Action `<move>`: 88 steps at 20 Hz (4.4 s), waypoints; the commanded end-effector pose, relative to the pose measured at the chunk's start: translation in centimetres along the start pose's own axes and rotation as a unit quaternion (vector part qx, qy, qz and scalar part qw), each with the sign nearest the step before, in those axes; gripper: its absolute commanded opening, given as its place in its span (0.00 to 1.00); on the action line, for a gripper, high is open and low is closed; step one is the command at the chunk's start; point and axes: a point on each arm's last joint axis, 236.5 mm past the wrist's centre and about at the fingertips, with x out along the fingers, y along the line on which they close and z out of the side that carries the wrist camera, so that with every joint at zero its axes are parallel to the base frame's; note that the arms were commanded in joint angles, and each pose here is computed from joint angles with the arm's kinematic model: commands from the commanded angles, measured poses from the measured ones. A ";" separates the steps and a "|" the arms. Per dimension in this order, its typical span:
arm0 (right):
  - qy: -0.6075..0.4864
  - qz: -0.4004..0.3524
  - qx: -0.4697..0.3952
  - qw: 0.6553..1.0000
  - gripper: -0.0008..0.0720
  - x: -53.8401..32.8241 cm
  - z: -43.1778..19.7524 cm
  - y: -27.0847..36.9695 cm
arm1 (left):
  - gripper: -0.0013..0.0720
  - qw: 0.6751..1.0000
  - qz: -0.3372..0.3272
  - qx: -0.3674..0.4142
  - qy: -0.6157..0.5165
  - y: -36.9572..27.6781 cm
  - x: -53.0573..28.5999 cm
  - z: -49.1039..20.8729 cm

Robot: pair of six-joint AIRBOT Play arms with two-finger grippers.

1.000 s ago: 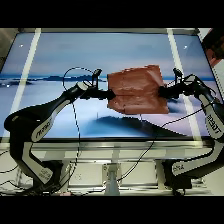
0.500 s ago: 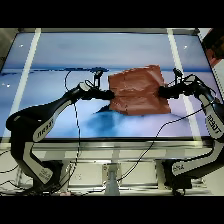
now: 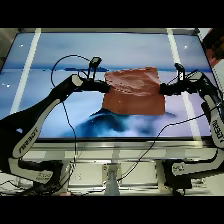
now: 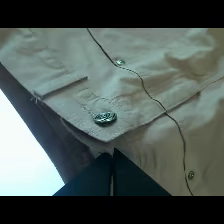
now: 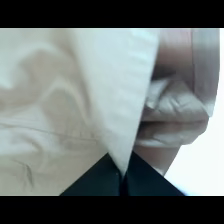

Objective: Fold the clothes and pants, and hang the long-sleeved shirts on hangers.

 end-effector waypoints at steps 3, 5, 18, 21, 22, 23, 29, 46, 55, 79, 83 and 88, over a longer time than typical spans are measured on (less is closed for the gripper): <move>-0.090 0.050 -0.037 0.994 0.02 -3.3 3.8 5.8 | 0.04 0.997 0.052 0.011 -0.053 0.9 -4.2 3.8; -0.121 0.036 -0.038 0.991 0.02 -2.5 5.2 6.2 | 0.04 0.995 0.066 -0.015 -0.076 2.0 -3.5 4.5; -0.128 -0.047 0.063 0.989 0.02 5.4 5.8 -0.8 | 0.04 0.983 0.120 -0.107 -0.089 8.4 3.7 1.0; -0.128 -0.051 0.066 0.988 0.02 6.1 5.7 -1.3 | 0.06 0.981 0.125 -0.104 -0.106 8.5 3.6 1.7; -0.131 -0.053 0.065 0.988 0.02 6.1 5.9 -1.4 | 0.10 0.981 0.125 -0.104 -0.104 8.6 3.8 1.5; -0.136 -0.054 0.065 0.987 0.02 6.0 6.1 -1.4 | 0.17 0.981 0.124 -0.104 -0.102 8.4 3.9 1.4; -0.101 -0.044 0.048 0.993 0.89 6.2 4.7 -0.7 | 0.88 0.984 0.118 -0.092 -0.100 7.4 4.2 1.4; 0.106 -0.061 0.010 0.992 0.87 -5.9 -5.1 -7.0 | 0.86 0.977 -0.064 -0.052 0.198 3.5 -2.9 -10.4; 0.083 -0.009 0.000 0.997 0.78 -5.2 -4.3 -4.8 | 0.98 0.968 -0.137 -0.144 0.154 2.1 2.8 -10.9; 0.085 0.034 0.204 0.975 0.77 1.9 -8.2 -4.5 | 0.13 0.972 -0.124 -0.164 0.110 2.2 5.3 -9.7; 0.105 0.044 0.174 0.978 0.77 3.8 -6.8 -3.1 | 0.13 0.972 -0.124 -0.164 0.109 2.2 5.3 -9.6; 0.099 0.042 0.179 0.978 0.72 4.7 -4.5 -3.1 | 0.13 0.972 -0.125 -0.164 0.109 2.1 5.3 -9.6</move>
